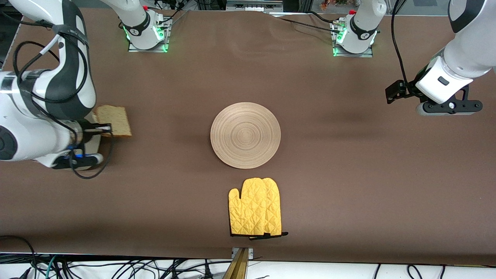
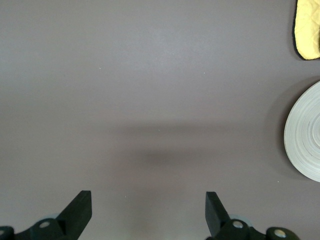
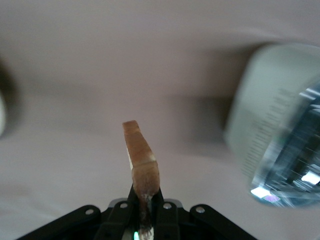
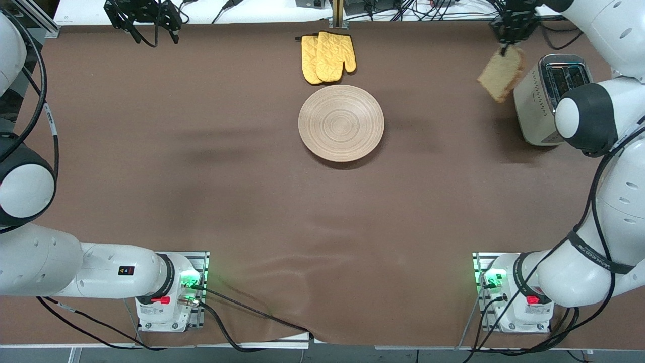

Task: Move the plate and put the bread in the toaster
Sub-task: 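Lift the bread with the right gripper and carry it over the toaster, then lower the bread into the toaster slot with the right gripper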

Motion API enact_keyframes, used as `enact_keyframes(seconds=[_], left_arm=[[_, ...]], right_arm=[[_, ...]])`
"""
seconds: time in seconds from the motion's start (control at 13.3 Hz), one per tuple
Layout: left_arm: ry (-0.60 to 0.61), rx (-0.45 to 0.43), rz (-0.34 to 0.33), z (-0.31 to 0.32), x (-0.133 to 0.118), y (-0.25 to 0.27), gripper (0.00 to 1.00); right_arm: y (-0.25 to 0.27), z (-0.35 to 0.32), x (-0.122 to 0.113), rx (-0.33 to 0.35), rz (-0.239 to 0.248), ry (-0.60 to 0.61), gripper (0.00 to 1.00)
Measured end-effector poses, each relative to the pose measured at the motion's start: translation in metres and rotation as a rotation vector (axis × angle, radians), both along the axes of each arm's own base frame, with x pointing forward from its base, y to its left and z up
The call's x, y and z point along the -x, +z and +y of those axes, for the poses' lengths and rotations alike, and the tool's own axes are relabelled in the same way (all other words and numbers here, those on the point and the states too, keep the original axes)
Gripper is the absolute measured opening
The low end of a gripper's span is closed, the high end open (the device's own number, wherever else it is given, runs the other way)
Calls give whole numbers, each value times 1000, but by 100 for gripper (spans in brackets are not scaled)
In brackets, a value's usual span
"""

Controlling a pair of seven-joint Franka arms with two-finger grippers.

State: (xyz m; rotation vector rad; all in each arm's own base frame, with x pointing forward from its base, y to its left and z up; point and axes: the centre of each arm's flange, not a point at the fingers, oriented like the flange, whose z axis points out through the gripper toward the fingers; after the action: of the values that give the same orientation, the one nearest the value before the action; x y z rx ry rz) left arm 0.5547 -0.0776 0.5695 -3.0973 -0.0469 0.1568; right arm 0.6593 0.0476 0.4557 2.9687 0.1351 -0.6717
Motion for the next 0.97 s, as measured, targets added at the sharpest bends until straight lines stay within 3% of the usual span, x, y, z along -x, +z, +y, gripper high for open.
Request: enact_keyframes(seconds=[0.37, 0.6, 0.97], left_arm=[[1, 0, 1, 0, 0, 0, 100], [1, 0, 1, 0, 0, 0, 100], [1, 0, 1, 0, 0, 0, 100]], right_arm=[[31, -138, 14, 141, 17, -58, 10], [28, -161, 14, 185, 12, -75, 10], [-3, -169, -3, 220, -38, -51, 10]])
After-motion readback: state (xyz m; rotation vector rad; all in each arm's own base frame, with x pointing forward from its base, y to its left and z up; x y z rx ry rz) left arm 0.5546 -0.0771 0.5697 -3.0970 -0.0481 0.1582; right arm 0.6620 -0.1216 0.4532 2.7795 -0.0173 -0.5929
